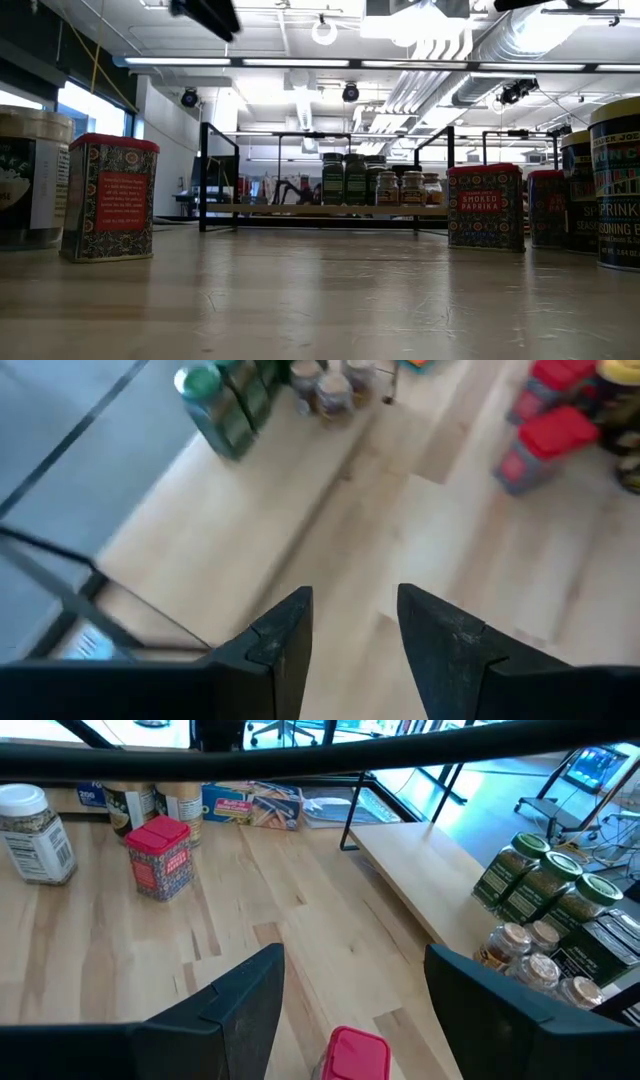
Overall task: Shelf spices
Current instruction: Put the red seasoning can on the shelf
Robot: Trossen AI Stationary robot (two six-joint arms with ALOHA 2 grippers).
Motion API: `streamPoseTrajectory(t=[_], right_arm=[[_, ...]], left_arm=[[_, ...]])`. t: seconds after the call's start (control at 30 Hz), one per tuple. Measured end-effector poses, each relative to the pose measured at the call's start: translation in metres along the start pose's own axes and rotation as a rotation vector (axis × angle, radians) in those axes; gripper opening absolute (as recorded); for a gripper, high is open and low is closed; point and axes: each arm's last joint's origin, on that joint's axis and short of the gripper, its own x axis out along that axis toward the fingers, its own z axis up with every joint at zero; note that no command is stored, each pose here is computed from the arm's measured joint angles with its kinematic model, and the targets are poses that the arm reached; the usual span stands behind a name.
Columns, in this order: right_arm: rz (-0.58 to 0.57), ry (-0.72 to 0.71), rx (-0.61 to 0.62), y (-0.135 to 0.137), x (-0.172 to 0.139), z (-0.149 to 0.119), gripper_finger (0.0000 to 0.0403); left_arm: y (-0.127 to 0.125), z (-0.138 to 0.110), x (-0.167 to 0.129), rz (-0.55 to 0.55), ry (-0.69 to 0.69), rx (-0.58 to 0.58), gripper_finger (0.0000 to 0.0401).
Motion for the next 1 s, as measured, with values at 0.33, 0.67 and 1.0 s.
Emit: streamPoseTrajectory(t=[0.33,0.67,1.0], right_arm=[[-0.010,-0.002,-0.021,-0.001,0.003,0.001,0.0236],[-0.021,0.000,-0.034,-0.002,0.005,0.002,0.0236],[-0.021,0.001,-0.045,-0.002,0.005,0.002,0.0236]], left_arm=[[-0.033,-0.073,-0.044,-0.112,0.108,-0.160,0.0142],[-0.043,-0.111,-0.062,-0.094,0.524,-0.318,0.0143],[-0.052,-0.126,-0.077,-0.076,0.550,-0.474,0.0230]])
